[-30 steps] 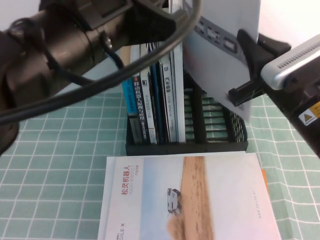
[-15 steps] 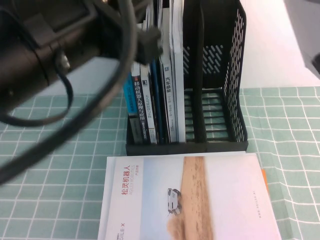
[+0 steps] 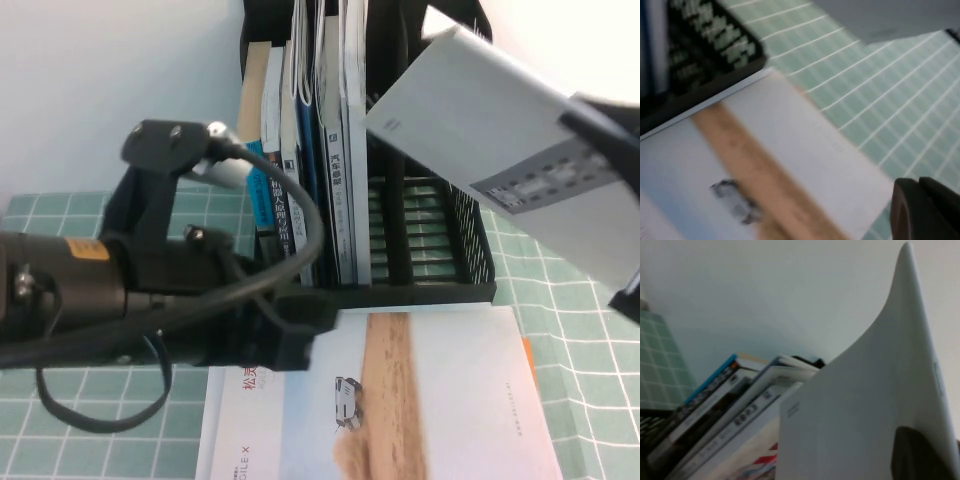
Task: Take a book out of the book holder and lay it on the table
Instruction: Place the picked book on the book
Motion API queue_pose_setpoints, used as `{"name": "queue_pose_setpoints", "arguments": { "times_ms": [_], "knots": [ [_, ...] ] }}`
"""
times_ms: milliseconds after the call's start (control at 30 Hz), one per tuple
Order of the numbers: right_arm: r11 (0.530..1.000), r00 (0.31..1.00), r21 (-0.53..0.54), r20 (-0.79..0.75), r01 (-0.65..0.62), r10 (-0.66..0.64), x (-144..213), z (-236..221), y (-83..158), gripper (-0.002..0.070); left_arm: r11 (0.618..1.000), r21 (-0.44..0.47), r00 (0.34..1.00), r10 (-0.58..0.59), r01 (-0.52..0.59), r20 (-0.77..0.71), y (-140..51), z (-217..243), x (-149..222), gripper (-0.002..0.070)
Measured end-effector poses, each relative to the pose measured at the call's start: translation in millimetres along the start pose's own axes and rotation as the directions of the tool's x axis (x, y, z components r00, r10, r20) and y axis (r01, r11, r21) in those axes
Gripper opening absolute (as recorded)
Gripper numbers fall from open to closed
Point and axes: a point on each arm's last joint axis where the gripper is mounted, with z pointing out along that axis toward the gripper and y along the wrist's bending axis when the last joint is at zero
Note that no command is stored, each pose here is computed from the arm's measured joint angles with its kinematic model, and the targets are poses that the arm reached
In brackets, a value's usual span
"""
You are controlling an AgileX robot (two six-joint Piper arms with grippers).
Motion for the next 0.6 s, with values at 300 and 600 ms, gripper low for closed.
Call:
{"name": "queue_pose_setpoints", "arguments": {
  "times_ms": [300, 600],
  "knots": [
    [0.953, 0.998, -0.297, -0.039, -0.063, 0.054, 38, 54, 48, 0.0013, 0.947, -0.302, 0.992, -0.121, 0.107, -0.030, 38.8, -13, 4, -0.0003],
    [0.860, 0.996, -0.504, -0.052, -0.084, 0.066, 47, 81, 104, 0.0012, 0.941, -0.312, 0.991, -0.135, 0.134, 0.017, 35.3, -22, 3, -0.0003]
  ]
}}
